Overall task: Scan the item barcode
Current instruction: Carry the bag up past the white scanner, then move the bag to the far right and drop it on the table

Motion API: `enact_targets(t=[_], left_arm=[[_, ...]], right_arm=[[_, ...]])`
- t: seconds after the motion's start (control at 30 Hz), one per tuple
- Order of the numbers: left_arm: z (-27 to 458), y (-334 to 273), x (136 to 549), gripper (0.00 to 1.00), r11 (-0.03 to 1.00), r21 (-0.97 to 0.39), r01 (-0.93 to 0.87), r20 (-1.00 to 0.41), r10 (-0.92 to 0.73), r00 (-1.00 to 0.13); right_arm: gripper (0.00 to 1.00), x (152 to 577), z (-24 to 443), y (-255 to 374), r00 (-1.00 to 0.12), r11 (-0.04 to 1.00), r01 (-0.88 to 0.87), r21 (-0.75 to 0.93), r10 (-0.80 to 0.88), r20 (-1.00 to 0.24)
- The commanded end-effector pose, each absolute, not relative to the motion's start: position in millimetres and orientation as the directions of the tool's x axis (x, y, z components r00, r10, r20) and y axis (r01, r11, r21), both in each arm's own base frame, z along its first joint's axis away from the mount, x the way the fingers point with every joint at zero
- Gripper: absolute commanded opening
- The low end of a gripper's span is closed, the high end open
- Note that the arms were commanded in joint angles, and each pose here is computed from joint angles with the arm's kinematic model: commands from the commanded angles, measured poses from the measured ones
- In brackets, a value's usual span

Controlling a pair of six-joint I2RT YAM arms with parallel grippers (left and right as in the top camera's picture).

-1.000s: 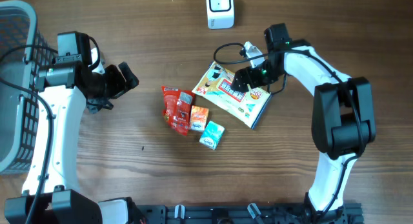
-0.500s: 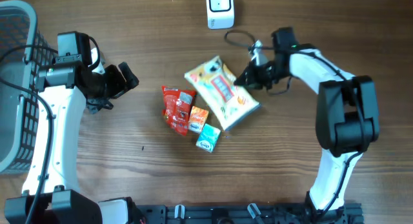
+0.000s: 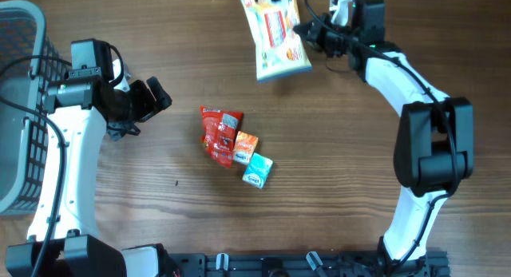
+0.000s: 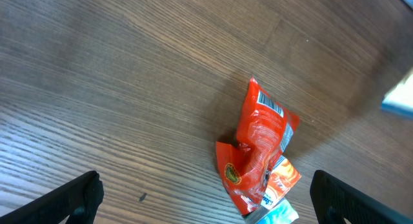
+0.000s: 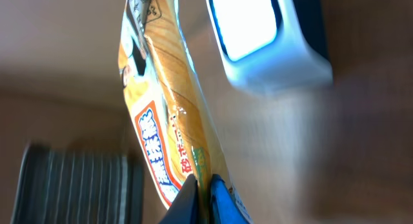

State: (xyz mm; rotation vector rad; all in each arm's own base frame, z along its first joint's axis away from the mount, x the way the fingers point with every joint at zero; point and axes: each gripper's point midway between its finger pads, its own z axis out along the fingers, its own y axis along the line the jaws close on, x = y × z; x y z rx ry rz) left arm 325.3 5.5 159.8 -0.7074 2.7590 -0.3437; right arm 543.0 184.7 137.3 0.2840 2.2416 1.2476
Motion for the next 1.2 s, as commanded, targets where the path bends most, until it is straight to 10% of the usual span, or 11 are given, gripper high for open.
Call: enact_targets(t=[0.0,0.43,0.67,0.9,1.17], left_arm=[[162.3,8.7,327.8,1.00,0.847,-0.292,-0.445,-0.208,-0.510,-0.835],[162.4,8.5,327.8,1.00,0.847,-0.292,-0.444,-0.208,-0.510,-0.835],[162.4,8.6,327.9,1.00,0.847,-0.292,-0.444,-0.208,-0.510,-0.835],[162.4,8.5,327.9,1.00,0.847,-0.292,-0.444,-0.208,-0.510,-0.835],[162.3,8.7,327.8,1.00,0.847,-0.292,-0.445,-0.208,-0.510,-0.835]], right_arm=[[0.04,572.7,180.8,194.8,-0.667,0.555,-0.072,0.829,0.591,-0.454],[0.04,623.0,173.4,180.3,-0.498,0.456,-0.132,0.880,0.737,-0.456],[0.04,614.3,218.1,0.4,-0.485,0.409,-0.115,0.905,0.772,-0.410],[0.04,500.8,83.7,-241.0,-0.290,0.432,0.623,0.652,0.902,-0.320],[0.04,387.0,54.7,-360.7,-0.117,0.277,0.839,0.469,0.933,-0.341]])
